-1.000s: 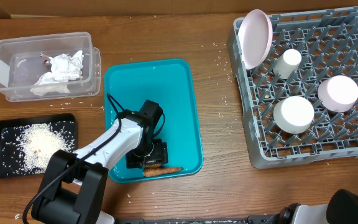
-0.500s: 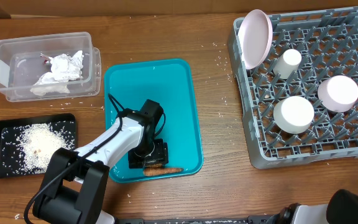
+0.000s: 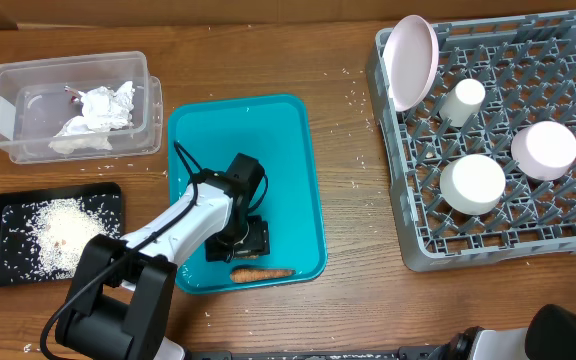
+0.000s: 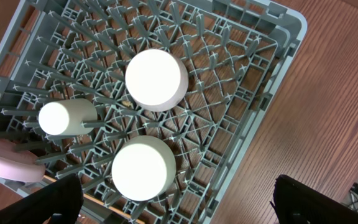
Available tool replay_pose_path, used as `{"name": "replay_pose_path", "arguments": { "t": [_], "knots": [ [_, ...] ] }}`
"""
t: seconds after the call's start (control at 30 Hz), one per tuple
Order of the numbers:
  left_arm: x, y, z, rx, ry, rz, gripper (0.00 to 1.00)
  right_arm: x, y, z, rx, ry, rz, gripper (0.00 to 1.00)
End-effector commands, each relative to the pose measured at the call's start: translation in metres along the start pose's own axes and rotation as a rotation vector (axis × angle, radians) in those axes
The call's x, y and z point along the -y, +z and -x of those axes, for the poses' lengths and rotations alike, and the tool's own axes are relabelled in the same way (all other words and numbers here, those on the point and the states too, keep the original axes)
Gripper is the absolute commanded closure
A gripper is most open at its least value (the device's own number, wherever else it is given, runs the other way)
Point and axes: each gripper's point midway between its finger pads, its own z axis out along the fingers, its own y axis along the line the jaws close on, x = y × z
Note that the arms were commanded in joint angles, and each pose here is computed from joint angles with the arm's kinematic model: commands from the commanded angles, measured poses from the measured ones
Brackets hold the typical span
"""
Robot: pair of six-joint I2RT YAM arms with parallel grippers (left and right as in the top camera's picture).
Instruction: Sort waste into correct bins and load items into the dishwasher
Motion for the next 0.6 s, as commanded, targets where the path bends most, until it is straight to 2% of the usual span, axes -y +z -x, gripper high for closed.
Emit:
{"name": "replay_pose_path", "arguments": {
  "t": [0.0,0.57],
  "knots": [
    [0.006,-0.012,0.019,0.052,-0.001,-0.009,0.31,0.001,-0.004,0.004,0.022,0.012,0.001,0.0],
    [0.001,-0.015,0.031,0.101,-0.017,0.015,0.27,0.001,-0.004,0.004,0.022,0.012,0.001,0.0]
  ]
}}
